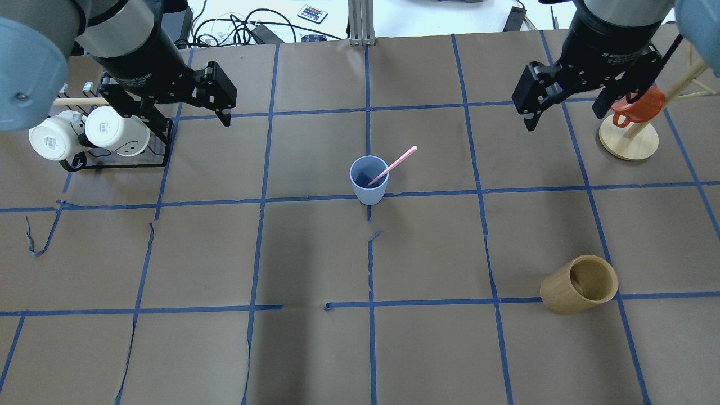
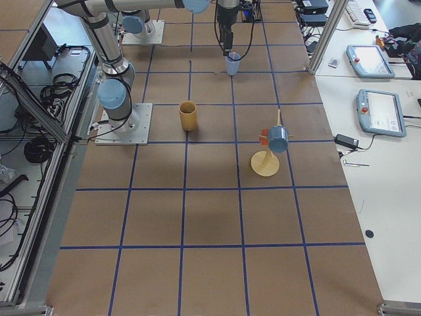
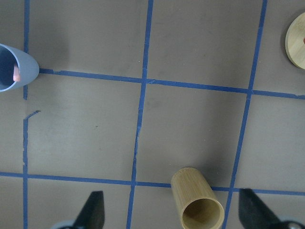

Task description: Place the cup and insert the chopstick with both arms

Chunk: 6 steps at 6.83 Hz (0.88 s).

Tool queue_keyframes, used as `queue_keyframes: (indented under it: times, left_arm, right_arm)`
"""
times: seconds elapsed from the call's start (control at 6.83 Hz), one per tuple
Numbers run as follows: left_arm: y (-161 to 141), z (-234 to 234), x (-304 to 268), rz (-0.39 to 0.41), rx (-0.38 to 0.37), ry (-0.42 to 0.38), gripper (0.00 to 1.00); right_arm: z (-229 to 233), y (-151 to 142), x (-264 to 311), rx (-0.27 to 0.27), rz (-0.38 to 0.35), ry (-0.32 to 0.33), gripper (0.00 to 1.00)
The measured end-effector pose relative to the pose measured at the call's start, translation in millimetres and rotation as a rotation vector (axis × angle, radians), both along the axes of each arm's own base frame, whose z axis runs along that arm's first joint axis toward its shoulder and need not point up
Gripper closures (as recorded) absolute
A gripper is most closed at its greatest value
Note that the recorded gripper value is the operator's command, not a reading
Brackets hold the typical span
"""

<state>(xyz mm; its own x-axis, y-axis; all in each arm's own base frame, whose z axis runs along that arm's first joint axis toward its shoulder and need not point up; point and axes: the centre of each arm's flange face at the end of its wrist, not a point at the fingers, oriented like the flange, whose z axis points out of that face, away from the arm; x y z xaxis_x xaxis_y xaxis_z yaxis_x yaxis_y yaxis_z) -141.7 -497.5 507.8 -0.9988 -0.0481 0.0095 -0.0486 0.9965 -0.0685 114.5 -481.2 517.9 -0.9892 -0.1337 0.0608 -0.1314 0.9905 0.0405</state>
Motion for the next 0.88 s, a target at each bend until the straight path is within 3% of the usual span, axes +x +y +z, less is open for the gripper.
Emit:
queue_keyframes:
  times: [0.88]
  left_arm:
    - [1.9, 1.6, 0.5, 0.006, 0.006, -0.012, 0.00]
  right_arm:
    - [-10.4, 10.8, 0.8, 0.018, -0.003, -0.013, 0.00]
